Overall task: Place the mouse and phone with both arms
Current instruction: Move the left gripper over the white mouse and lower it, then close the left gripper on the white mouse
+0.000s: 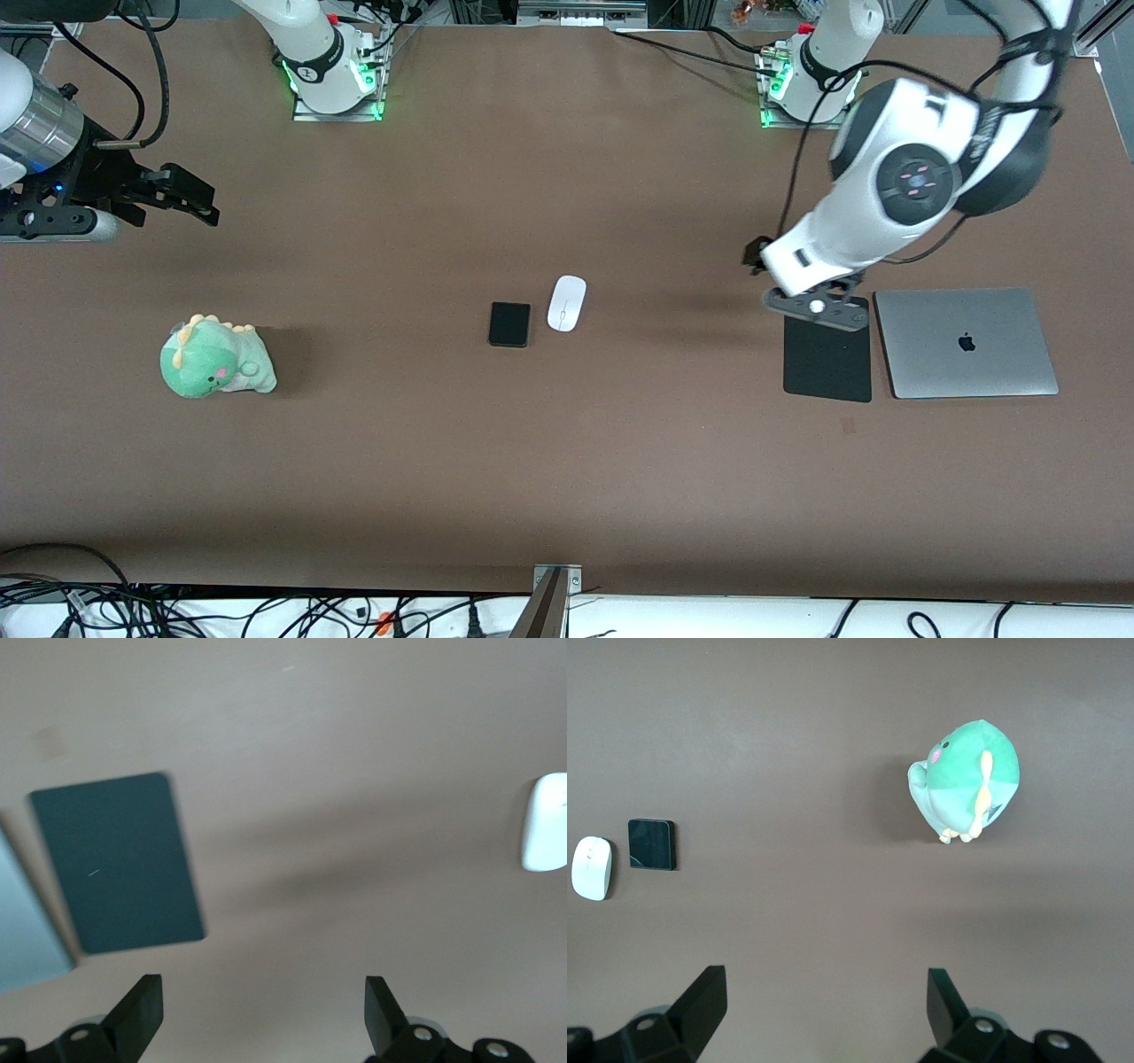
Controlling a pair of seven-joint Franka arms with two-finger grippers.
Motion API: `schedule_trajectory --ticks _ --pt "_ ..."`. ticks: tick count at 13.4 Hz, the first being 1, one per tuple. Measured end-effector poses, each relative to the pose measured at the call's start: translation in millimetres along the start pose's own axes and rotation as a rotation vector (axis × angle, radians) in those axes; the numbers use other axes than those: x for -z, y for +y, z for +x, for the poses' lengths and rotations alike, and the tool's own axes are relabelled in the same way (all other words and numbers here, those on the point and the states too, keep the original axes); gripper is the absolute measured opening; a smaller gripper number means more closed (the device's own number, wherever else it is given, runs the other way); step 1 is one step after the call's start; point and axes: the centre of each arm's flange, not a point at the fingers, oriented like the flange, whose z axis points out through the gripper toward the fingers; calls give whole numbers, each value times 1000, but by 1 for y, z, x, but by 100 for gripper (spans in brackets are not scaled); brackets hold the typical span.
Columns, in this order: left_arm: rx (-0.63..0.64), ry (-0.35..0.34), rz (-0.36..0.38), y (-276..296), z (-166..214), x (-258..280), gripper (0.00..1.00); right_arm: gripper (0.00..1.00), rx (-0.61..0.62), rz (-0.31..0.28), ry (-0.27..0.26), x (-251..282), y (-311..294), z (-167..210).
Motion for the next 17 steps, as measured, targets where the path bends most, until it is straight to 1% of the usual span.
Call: schedule_trajectory --ticks 3,5,9,10,13,15,17 --pt "-28 79 -40 68 31 -35 100 100 0 0 -1 0 0 0" --pt "-27 94 -65 117 40 -80 100 100 0 0 -2 0 0 0" --pt "-29 162 -129 170 55 -158 100 100 0 0 -2 0 0 0" --pt "-28 167 -128 185 53 -175 100 100 0 0 -2 0 0 0" --pt "-61 164 -67 241 32 -214 100 100 0 0 -2 0 0 0" --pt "-77 186 -74 265 29 -222 100 100 0 0 -2 0 0 0" --pt "-82 210 -89 272 33 -223 100 100 0 0 -2 0 0 0"
